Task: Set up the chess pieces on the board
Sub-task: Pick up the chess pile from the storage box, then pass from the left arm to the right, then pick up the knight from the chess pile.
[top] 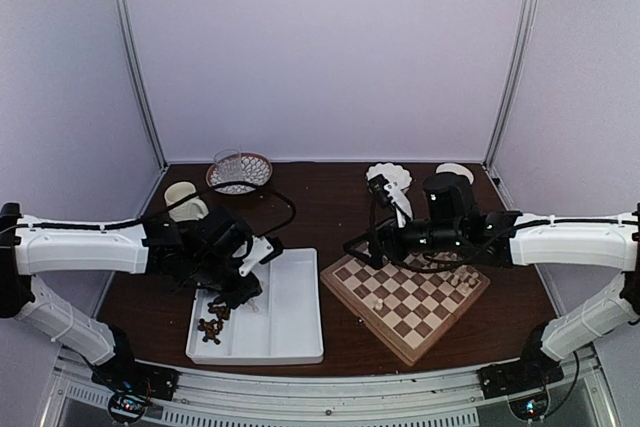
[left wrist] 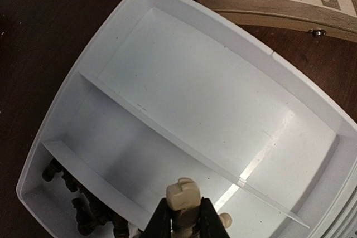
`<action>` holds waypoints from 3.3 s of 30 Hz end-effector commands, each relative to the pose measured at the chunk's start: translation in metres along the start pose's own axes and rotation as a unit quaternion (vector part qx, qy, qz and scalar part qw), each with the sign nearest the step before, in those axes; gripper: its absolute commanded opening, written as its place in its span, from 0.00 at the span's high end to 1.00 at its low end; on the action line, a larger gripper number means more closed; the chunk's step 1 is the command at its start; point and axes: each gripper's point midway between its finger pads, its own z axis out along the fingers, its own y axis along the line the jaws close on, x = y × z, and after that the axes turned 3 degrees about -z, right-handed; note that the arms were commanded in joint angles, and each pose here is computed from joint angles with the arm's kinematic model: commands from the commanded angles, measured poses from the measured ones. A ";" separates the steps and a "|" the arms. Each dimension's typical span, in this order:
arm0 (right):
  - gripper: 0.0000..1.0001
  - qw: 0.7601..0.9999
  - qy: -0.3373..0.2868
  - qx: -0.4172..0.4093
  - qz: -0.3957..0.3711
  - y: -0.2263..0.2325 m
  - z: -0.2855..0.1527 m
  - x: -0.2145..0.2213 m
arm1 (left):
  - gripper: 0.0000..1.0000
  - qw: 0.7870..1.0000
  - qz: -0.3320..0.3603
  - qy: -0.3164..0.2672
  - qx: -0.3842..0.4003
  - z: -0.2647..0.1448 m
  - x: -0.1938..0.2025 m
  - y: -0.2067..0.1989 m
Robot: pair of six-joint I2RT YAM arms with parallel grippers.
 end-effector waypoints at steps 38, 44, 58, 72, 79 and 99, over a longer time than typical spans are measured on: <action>0.69 0.961 0.071 -0.266 0.029 0.136 0.097 0.048 | 0.89 0.966 0.181 -0.171 0.064 -0.045 -0.041 -0.084; 0.94 0.961 0.071 -0.264 0.025 0.136 0.095 0.047 | 0.69 0.967 0.180 -0.174 0.039 -0.045 -0.043 -0.078; 0.98 0.982 0.022 -0.172 -0.080 0.111 0.064 0.029 | 0.26 0.961 0.069 -0.257 0.077 -0.088 -0.046 -0.058; 0.99 0.980 0.013 -0.185 -0.073 0.116 0.058 0.023 | 0.39 0.938 0.109 -0.265 0.196 -0.097 -0.042 -0.088; 0.99 0.974 0.019 -0.213 -0.078 0.127 0.057 0.025 | 0.45 0.947 0.104 -0.239 0.188 -0.084 -0.045 -0.088; 1.00 0.965 0.043 -0.240 -0.098 0.144 0.061 0.036 | 0.67 0.947 0.104 -0.235 0.191 -0.082 -0.045 -0.089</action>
